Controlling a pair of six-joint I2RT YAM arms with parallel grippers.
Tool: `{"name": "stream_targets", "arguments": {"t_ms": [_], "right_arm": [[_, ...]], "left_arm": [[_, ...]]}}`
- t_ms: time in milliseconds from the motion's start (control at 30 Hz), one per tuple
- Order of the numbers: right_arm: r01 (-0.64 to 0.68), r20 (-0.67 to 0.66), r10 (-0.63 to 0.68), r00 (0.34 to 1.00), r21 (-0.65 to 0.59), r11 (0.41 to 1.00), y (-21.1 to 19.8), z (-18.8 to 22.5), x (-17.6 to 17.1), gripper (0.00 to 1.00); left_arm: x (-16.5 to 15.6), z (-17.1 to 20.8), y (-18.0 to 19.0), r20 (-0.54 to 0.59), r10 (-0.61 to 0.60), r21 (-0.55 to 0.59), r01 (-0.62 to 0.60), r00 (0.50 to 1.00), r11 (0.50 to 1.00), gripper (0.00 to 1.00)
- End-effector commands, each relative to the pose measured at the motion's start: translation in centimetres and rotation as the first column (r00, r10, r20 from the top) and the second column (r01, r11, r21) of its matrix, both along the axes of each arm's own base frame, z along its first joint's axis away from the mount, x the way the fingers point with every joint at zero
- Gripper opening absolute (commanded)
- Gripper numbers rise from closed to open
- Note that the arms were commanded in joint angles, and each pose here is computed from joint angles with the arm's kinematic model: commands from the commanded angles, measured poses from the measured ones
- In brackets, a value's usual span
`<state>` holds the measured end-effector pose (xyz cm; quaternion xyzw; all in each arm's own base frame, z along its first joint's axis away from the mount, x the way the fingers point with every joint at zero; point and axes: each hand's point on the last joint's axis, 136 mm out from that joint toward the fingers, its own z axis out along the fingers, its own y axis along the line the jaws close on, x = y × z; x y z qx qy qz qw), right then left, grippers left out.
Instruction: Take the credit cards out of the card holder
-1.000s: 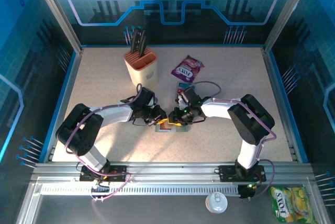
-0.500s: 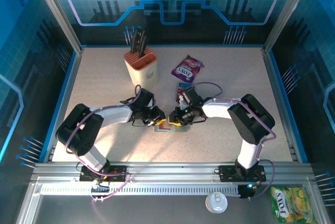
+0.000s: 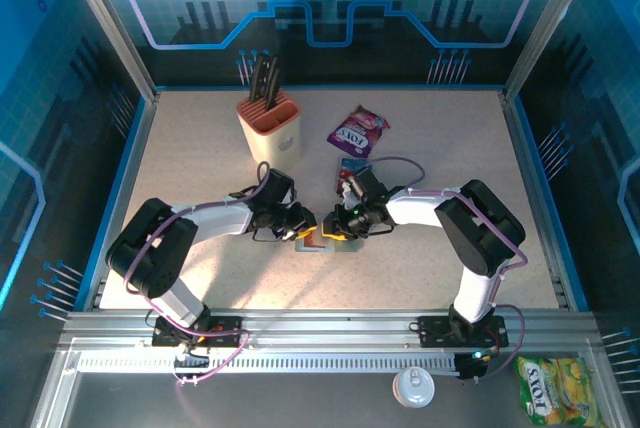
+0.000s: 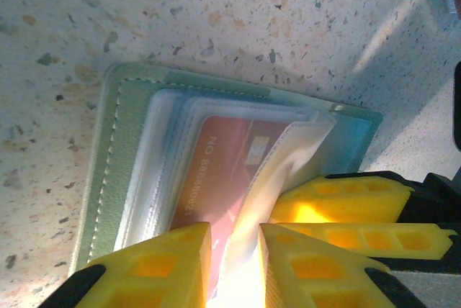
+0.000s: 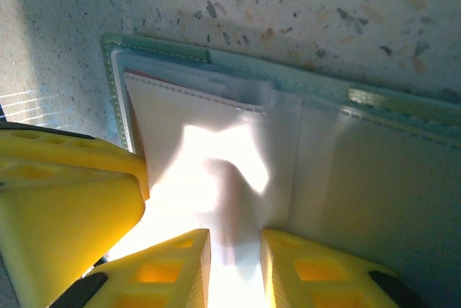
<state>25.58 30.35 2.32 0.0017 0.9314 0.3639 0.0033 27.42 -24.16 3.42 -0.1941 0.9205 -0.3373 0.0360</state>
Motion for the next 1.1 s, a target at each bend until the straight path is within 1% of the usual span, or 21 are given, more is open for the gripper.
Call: {"name": "stream_targets", "arguments": {"t_ms": [0, 333, 500, 700, 833, 1067], "right_arm": [[0.004, -0.021, -0.004, 1.000, -0.003, 1.000, -0.4, -0.2, -0.4, 0.26], [0.001, -0.011, -0.001, 1.000, 0.003, 1.000, -0.4, 0.4, -0.3, 0.27], [0.004, -0.001, -0.004, 1.000, 0.004, 1.000, -0.4, 0.8, -0.3, 0.27], [0.010, 0.042, -0.010, 0.999, 0.006, 1.000, -0.6, 2.5, 0.2, 0.33], [0.019, 0.070, -0.018, 0.997, -0.014, 1.000, -1.5, 3.5, 0.6, 0.35], [0.053, 0.107, -0.048, 0.993, -0.043, 0.998, -4.0, 4.8, 1.0, 0.35]], "left_arm": [[0.2, 0.2, -0.4, -0.007, 0.008, -0.031, -0.009, 1.000, 0.999, 0.25], [0.4, -0.1, -0.9, -0.017, -0.004, -0.053, 0.003, 1.000, 0.999, 0.22], [0.6, 0.6, -1.0, 0.000, -0.001, -0.068, 0.001, 1.000, 0.998, 0.20], [0.8, 2.1, -1.5, 0.028, -0.008, -0.094, 0.011, 1.000, 0.996, 0.21], [0.9, 2.5, -1.9, 0.034, -0.016, -0.094, 0.019, 0.999, 0.995, 0.21], [0.9, 2.7, -3.5, 0.038, -0.049, -0.098, 0.052, 0.998, 0.994, 0.21]]}}
